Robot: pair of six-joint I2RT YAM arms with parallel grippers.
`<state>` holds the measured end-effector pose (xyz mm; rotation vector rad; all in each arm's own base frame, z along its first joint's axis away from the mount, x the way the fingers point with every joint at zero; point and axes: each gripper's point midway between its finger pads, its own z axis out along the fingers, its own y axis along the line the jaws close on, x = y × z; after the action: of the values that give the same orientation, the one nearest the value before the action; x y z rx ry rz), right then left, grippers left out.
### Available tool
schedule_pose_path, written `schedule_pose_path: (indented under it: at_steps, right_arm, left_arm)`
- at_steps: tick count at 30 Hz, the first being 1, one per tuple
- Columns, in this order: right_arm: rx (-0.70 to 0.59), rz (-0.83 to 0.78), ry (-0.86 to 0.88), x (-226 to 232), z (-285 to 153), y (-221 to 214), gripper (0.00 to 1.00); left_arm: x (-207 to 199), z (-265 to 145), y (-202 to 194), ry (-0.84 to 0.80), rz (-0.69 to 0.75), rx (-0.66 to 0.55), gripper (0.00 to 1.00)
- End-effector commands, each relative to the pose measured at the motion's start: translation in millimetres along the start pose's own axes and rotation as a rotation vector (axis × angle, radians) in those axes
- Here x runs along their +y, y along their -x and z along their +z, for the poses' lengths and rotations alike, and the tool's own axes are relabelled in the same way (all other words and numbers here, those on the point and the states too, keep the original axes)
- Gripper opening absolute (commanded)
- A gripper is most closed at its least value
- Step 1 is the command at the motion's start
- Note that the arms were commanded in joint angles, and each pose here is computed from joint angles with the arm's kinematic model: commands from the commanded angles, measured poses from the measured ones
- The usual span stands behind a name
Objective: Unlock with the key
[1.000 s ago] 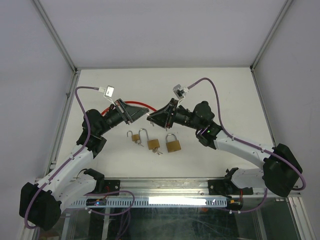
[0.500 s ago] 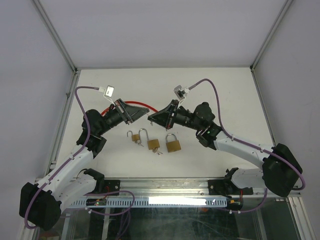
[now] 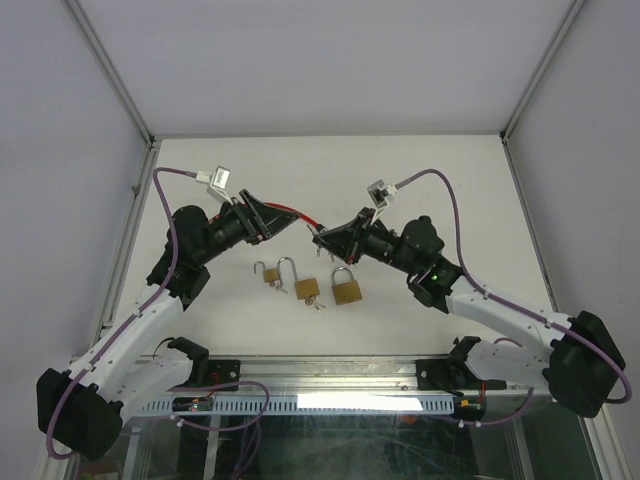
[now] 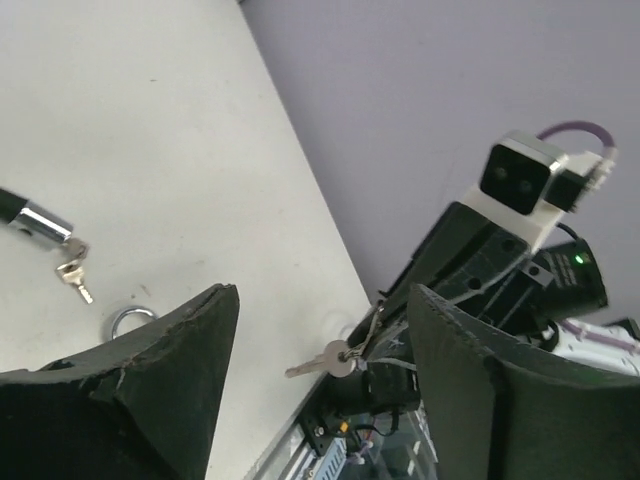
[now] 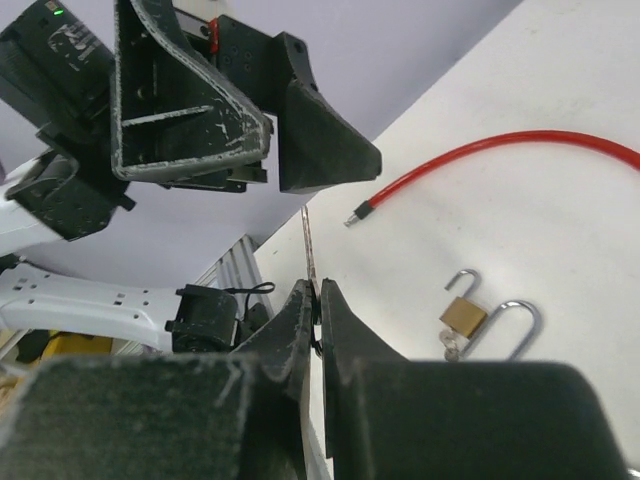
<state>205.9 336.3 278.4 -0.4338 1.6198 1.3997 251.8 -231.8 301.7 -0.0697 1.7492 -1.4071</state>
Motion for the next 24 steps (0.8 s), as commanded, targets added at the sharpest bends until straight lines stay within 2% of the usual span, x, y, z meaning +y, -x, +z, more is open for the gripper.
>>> schedule_pose_path:
  at_steps: [1,10,12,18,21,24]
  right_arm:
    - [-0.071,0.007,-0.196,-28,-23,11,0.0]
    - [-0.071,0.023,-0.51,-80,-82,-3,0.0]
    - [-0.064,0.021,-0.564,-87,-94,-6,0.0]
    - [-0.091,0.007,-0.703,-106,-130,-8,0.0]
    - [-0.061,0.009,-0.772,-112,-143,-12,0.0]
    - [-0.03,0.006,-0.823,-118,-155,-21,0.0]
  left_arm:
    - [21,3,1,0.147,0.012,0.007,0.73]
    - [64,11,-49,0.402,-0.027,0.147,0.89]
    - [68,18,-69,0.462,-0.027,0.202,0.99]
    - [75,41,-113,0.623,-0.035,0.291,0.99]
    - [77,52,-133,0.725,-0.075,0.327,0.99]
    - [90,59,-160,0.854,-0.036,0.367,0.99]
